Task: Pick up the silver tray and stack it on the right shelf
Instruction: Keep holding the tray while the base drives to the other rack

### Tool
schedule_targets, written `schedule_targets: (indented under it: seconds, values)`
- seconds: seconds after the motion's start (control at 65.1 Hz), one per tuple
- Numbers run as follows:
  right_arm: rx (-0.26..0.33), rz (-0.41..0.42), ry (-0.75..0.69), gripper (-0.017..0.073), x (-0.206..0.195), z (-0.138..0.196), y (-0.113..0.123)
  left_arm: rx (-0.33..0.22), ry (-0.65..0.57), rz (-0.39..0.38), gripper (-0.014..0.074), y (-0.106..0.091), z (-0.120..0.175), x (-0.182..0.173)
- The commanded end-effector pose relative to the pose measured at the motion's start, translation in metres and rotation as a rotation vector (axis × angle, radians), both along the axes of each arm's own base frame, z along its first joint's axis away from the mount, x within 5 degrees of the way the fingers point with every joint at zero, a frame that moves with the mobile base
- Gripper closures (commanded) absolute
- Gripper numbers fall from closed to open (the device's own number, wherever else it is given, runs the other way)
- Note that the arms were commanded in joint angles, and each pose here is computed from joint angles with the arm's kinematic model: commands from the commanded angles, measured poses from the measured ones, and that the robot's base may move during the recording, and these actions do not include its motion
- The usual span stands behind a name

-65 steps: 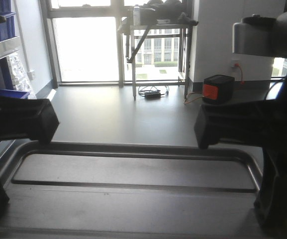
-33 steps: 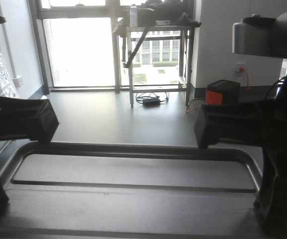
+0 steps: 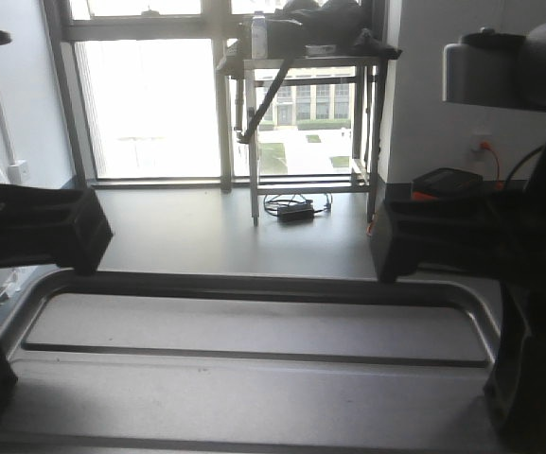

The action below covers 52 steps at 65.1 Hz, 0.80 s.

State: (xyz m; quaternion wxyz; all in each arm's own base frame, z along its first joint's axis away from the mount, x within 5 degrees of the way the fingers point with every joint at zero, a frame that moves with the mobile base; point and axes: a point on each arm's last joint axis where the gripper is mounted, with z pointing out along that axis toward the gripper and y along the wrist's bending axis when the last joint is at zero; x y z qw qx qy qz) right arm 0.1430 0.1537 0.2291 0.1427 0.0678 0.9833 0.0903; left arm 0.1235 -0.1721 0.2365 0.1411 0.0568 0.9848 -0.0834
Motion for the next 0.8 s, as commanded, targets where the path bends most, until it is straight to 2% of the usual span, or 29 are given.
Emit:
schedule_targets:
  seconds: [0.0, 0.783]
  values:
    - [-0.041, 0.009, -0.026, 0.05, 0.0002, 0.0091, -0.0065, 0.026, -0.028, -0.003, 0.0694, 0.0049, 0.0094, -0.0001]
    - [-0.041, 0.009, -0.026, 0.05, 0.0002, 0.0091, -0.0065, 0.026, -0.028, -0.003, 0.0694, 0.0049, 0.0094, -0.0001]
